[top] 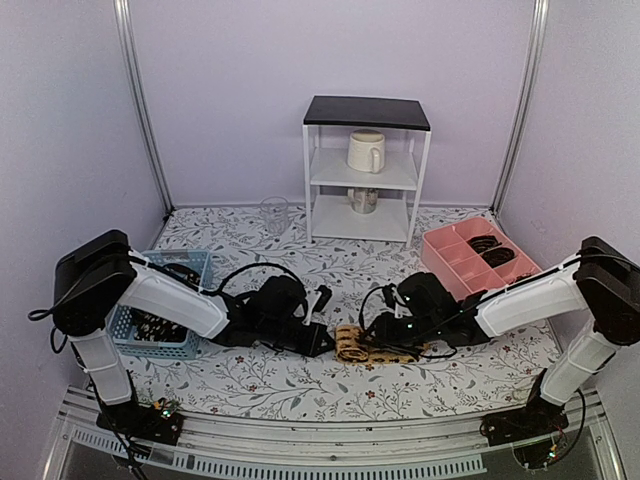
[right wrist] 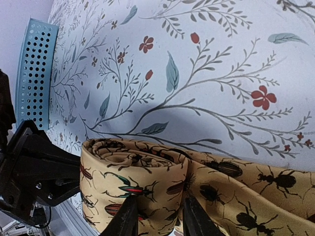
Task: Roll the ties
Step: Roll the tie at the center of the board.
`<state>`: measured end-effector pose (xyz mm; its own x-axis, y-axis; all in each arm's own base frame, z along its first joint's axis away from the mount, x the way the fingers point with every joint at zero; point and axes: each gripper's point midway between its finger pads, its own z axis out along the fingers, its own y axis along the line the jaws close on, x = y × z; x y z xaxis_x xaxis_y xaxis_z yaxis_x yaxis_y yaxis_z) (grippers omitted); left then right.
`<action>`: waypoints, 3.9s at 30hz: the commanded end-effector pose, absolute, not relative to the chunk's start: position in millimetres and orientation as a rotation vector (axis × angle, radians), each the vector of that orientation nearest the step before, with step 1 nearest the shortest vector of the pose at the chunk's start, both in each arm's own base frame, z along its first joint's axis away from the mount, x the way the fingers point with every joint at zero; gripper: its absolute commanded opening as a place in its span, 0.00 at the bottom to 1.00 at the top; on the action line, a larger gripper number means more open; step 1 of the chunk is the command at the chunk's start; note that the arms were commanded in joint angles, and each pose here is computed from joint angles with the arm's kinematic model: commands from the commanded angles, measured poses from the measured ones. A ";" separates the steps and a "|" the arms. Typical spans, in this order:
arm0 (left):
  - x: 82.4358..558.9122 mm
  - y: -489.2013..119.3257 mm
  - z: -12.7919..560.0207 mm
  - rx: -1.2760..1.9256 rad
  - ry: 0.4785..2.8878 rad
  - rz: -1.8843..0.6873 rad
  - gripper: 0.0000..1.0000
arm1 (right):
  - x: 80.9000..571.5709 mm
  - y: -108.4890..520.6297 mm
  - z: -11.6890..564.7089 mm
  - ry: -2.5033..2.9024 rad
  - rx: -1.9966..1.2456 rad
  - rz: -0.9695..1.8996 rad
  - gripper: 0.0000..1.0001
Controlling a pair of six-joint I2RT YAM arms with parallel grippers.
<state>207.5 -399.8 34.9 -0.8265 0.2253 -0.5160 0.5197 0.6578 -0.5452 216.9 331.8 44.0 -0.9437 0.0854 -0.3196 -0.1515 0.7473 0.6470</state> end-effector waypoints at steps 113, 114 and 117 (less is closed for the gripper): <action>209.7 -509.6 45.5 1.634 1.669 -0.840 0.96 | 215.7 253.1 43.9 2.512 0.130 1.124 0.36; 209.9 -510.8 46.1 1.639 1.660 -0.843 0.96 | 216.0 253.3 44.6 2.511 0.129 1.125 0.36; 206.6 -512.4 44.7 1.668 1.639 -0.874 0.93 | 216.3 253.2 44.4 2.510 0.131 1.123 0.36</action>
